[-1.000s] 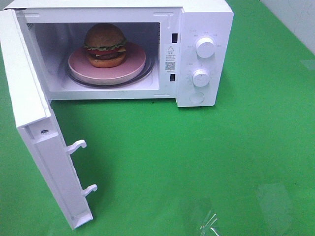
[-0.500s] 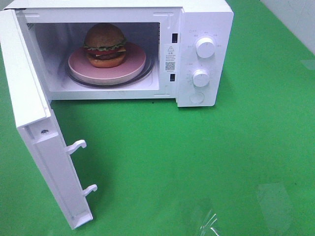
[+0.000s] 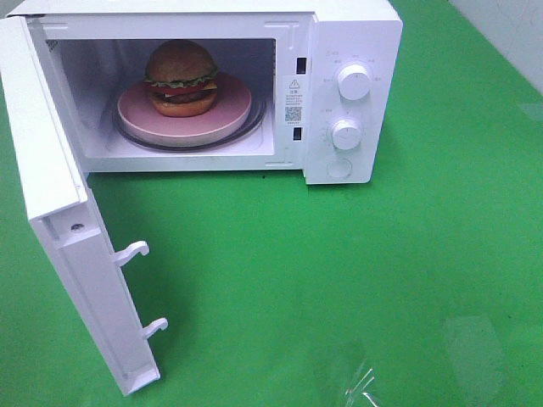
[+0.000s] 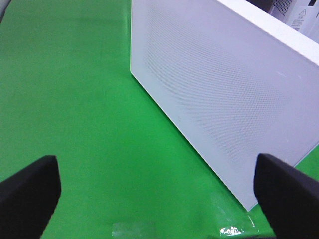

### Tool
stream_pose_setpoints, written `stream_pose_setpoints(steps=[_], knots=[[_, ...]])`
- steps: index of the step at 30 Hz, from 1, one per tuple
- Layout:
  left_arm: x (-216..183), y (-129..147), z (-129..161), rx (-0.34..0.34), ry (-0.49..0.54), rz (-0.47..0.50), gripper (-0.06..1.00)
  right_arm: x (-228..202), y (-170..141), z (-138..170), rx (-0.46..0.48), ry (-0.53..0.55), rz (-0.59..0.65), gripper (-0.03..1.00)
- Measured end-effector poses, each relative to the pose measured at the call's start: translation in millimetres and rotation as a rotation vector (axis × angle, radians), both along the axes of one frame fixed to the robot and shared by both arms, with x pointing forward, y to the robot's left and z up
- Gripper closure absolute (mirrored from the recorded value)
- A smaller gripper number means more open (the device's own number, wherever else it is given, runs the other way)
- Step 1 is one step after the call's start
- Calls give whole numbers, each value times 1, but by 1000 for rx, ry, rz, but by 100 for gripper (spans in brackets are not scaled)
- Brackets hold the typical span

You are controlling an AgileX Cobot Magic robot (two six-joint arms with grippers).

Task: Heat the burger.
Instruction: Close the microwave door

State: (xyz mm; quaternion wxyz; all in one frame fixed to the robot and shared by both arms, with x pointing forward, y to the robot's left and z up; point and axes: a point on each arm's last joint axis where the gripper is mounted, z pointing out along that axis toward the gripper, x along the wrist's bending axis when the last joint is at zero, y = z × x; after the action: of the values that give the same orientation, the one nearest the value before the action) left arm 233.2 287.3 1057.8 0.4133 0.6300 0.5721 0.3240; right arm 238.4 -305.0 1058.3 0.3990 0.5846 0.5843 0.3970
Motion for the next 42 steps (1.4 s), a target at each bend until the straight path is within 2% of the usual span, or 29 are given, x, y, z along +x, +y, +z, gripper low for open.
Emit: stream_pose_setpoints(steps=[37, 42], knots=[[0, 0, 0, -3, 0, 1, -3, 0, 0, 0, 0, 0, 0, 20], [0, 0, 1, -5, -5, 5, 2, 0, 0, 0, 0, 0, 0, 20]])
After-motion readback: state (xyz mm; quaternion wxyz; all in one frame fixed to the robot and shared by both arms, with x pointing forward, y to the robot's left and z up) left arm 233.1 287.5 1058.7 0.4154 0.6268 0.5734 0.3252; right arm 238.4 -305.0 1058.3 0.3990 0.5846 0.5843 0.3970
